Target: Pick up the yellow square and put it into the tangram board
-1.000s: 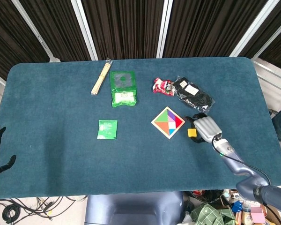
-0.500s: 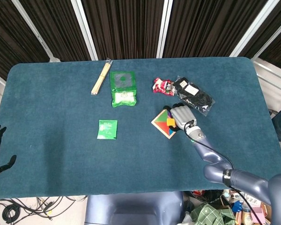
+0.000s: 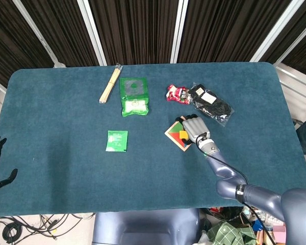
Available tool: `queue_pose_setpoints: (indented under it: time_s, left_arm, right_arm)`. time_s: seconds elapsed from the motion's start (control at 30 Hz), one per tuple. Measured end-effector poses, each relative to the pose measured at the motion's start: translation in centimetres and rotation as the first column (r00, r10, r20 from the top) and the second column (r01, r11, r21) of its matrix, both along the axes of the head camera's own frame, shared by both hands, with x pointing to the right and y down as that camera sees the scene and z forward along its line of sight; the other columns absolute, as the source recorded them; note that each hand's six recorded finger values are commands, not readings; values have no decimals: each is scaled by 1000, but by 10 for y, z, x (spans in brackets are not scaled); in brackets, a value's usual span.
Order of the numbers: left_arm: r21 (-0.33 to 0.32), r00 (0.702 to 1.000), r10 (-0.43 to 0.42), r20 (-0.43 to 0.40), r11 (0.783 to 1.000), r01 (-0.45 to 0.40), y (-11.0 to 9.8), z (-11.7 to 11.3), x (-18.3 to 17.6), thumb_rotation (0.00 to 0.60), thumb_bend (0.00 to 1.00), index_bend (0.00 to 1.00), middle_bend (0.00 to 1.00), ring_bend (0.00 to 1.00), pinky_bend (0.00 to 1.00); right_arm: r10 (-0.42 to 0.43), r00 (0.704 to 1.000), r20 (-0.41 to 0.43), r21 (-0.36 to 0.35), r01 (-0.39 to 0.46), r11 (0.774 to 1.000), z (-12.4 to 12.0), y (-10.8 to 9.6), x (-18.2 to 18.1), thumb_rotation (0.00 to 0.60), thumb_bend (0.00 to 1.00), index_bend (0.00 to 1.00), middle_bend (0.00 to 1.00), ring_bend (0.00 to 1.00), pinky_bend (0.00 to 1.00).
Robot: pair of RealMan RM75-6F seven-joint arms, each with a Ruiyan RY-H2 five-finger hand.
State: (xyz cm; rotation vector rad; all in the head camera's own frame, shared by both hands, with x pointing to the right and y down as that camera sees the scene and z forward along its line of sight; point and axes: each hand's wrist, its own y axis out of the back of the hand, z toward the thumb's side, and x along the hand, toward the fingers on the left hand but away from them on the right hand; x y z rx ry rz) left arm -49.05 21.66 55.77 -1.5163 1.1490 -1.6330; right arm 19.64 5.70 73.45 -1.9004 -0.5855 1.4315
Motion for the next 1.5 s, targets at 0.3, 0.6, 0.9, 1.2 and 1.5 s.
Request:
queue_pose_setpoints:
  time_s: [0.3,0.6,0.9,1.2,1.5]
  left_arm:
    - [1,1000,0,4,1000,0,0,0,-1,600,307,0,0,0,0]
    - [3,1000,1,5,1000,-1,0,-1,0,600,306,0,0,0,0]
    - [2,1000,2,6,1000,-2,0,-1,-1,600,306,0,0,0,0]
    - [3,1000,2,7,1000,-2,0,-1,-1,600,306,0,0,0,0]
    - [2,1000,2,8,1000,-2,0,-1,-1,600,306,0,0,0,0]
  right_arm:
    - [5,1000,-14,9,-4,1000,6,3,8,600,267,219,507,196,150]
    - [3,1000,-7,12,-3,1000,10,6,14,600,267,219,507,196,150]
    - [-4,1000,-3,16,4,1000,12,7,14,600,268,219,506,196,149]
    - [-3,1000,-10,14,3,1000,15,8,17,600,268,219,500,196,149]
    - [-4,1000,-4,17,4,1000,15,7,16,600,268,219,490,192,149]
